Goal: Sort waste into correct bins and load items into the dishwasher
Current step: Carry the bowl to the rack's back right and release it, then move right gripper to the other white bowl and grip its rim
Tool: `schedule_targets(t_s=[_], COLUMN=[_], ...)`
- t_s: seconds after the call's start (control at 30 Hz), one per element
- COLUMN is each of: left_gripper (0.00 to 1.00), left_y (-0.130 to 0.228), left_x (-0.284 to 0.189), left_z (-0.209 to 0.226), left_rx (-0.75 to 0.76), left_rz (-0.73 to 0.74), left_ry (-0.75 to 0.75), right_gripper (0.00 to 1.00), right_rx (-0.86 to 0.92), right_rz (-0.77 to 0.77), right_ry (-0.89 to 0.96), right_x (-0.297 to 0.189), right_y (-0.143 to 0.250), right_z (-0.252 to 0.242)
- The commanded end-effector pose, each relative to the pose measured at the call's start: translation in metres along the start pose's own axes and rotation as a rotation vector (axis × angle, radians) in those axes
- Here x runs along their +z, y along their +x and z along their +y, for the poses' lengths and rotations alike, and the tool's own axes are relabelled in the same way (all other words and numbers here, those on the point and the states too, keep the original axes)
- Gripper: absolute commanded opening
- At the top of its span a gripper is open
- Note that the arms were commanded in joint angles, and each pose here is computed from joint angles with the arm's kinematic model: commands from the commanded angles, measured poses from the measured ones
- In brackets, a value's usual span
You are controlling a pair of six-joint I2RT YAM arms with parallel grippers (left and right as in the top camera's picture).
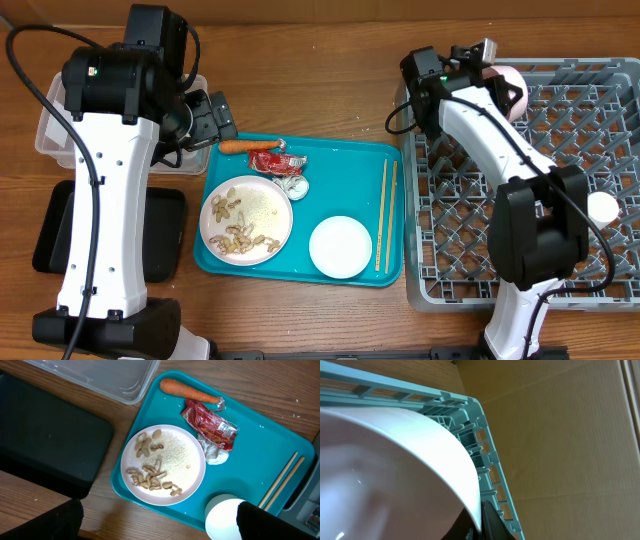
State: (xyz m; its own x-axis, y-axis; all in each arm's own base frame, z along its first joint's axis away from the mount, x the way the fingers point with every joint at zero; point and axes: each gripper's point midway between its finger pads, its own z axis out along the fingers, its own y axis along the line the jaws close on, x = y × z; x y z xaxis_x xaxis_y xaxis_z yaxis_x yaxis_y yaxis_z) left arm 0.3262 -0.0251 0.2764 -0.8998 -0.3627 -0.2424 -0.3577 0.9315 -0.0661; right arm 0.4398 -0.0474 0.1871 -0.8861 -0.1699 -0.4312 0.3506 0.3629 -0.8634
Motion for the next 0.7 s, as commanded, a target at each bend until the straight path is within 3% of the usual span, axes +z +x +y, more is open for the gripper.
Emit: schedule_targets(t_s=[0.0,0.4,0.57,0.67], left_gripper=[1.0,1.0,1.0,1.0], left_y=[-0.002,-0.002,-0.002,-0.002], left_x=[-0.001,-0.001,-0.001,-0.001], left_z=[0.0,0.0,0.0,0.0], left_rx=[-0.016,-0.016,-0.016,-0.016], left_rz=[-0.007,-0.007,-0.007,-0.007], left_ry=[0.001,0.001,0.001,0.001], right_gripper=[0.07,0.1,0.45,0.52], right_rx=[-0.034,-0.09,-0.155,-0.162], right_rz=[0.005,-0.061,-0.063,-0.072], right_ry=[-0.026,-0.091,-0.116,-0.121], right_x=[-0.003,-0.044,-0.056,-0.062], right_y=[0.005,0.004,0.011,0.011], right_z=[0.016,0.036,0.04,0.038])
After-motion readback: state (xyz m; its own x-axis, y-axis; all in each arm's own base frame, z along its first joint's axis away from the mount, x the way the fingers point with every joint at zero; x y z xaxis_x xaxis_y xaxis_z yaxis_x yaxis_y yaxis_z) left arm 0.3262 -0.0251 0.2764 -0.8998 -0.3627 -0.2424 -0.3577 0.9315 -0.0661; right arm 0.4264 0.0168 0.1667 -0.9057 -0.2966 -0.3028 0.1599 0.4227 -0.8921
